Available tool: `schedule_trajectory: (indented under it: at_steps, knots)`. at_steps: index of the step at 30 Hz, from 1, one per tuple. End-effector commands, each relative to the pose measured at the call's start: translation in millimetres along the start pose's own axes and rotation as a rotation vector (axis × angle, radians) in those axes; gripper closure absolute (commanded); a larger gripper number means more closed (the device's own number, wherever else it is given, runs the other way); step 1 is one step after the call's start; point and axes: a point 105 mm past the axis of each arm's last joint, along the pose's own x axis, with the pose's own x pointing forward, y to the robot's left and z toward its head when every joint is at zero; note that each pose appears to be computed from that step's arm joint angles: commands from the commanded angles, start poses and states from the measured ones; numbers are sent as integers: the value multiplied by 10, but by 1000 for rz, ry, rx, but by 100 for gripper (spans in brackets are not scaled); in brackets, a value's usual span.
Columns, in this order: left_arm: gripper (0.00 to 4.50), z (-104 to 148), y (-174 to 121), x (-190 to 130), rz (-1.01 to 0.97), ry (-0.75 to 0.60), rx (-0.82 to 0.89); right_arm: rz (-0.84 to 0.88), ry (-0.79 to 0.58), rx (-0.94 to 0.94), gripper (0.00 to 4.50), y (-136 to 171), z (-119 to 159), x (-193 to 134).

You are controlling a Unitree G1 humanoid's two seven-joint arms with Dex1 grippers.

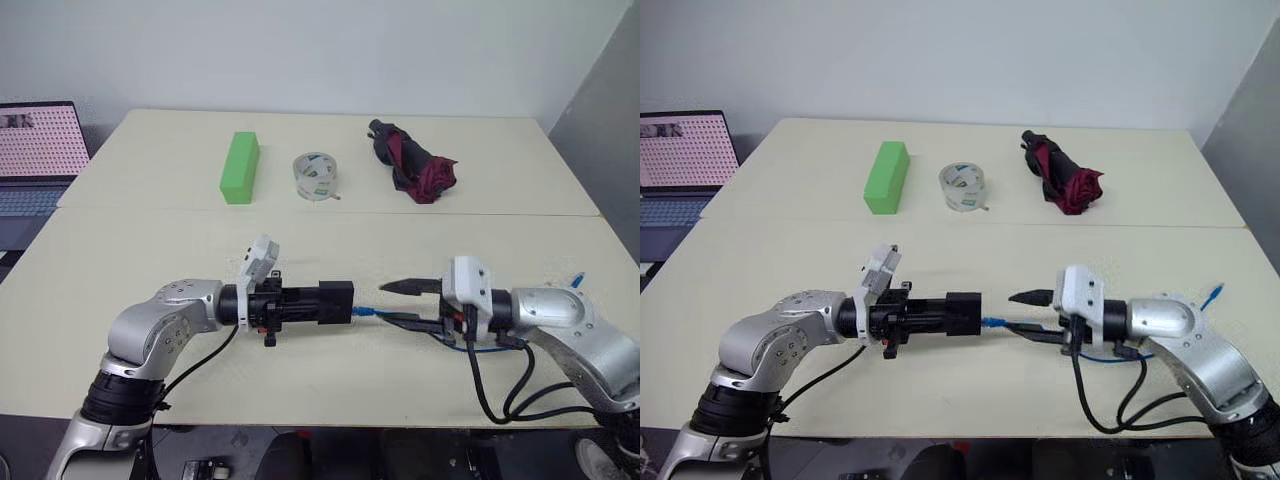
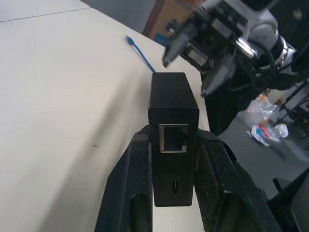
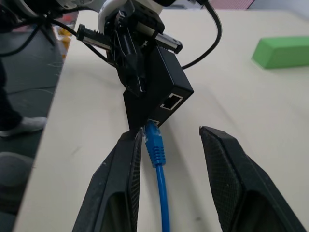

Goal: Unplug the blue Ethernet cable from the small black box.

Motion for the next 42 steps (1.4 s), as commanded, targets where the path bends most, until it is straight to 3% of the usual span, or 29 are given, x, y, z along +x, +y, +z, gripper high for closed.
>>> schedule_trajectory:
  at_steps: [1,26,29,35,42]
  knots:
    - [371,108,-56,17,-33,-4,74,45,-32,97,252,51,110,70]
    - [372,97,-79,19,-37,-15,90,118,31,200,252,61,-62,219]
    - [372,95,-81,20,-37,-14,91,122,32,203,298,63,-63,225]
    - [372,74,-106,26,-47,-5,93,140,41,207,441,76,-71,239]
    - [372,80,-126,39,-52,-16,89,151,46,201,441,69,-62,247]
